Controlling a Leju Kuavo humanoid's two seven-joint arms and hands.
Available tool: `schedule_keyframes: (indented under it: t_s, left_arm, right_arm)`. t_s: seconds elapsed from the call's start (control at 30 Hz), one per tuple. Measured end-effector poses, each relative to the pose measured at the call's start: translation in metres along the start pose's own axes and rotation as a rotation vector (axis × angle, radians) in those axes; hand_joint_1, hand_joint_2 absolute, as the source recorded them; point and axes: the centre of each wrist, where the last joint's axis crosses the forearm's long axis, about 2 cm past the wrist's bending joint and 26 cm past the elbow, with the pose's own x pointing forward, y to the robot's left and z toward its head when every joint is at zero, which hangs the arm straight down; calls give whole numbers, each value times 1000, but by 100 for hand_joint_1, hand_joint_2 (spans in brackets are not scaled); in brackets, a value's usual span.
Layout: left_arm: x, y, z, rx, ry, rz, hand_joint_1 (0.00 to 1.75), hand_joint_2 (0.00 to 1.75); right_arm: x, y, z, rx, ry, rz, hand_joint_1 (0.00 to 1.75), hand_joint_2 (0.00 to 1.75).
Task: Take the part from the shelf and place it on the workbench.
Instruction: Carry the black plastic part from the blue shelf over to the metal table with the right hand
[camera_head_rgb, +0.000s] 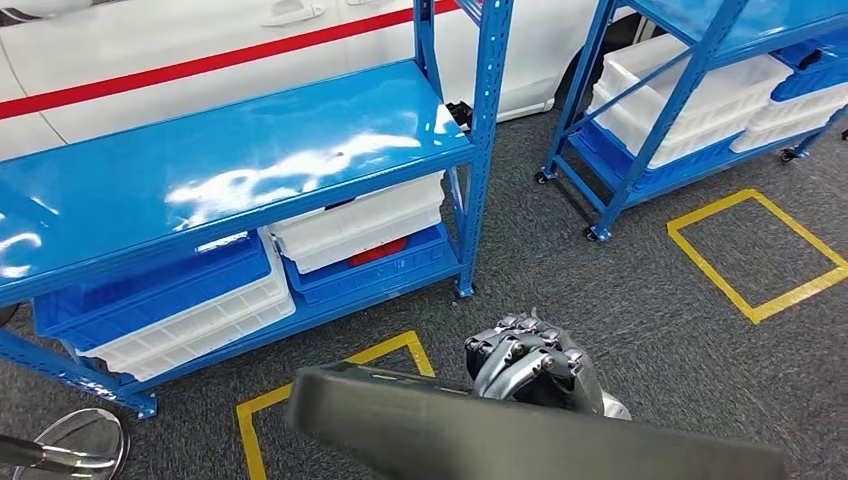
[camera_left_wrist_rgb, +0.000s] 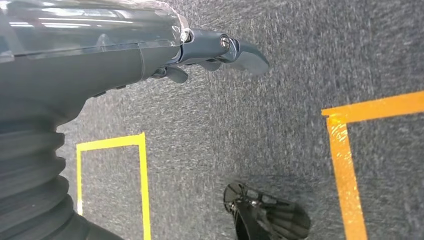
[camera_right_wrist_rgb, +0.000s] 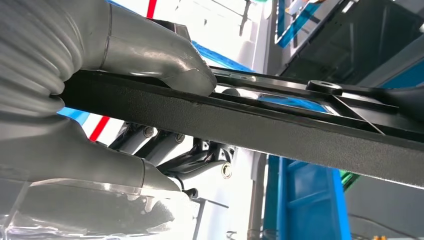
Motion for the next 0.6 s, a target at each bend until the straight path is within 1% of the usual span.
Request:
schedule_keyframes:
  t_s: [0.17, 0.33, 0.6]
  left_arm:
    - [-1, -2, 1, 29, 15, 13, 0, 175]
    - [-1, -7, 2, 50, -6, 14, 0, 175]
    - [-3, -8, 3, 28, -35, 9, 0, 175]
  right_arm:
    - [-11, 4, 1, 11, 21, -49, 173, 175]
    - [-21, 3, 5, 18, 47, -89, 173, 175]
    - [-27, -1, 12, 22, 85, -80, 173, 175]
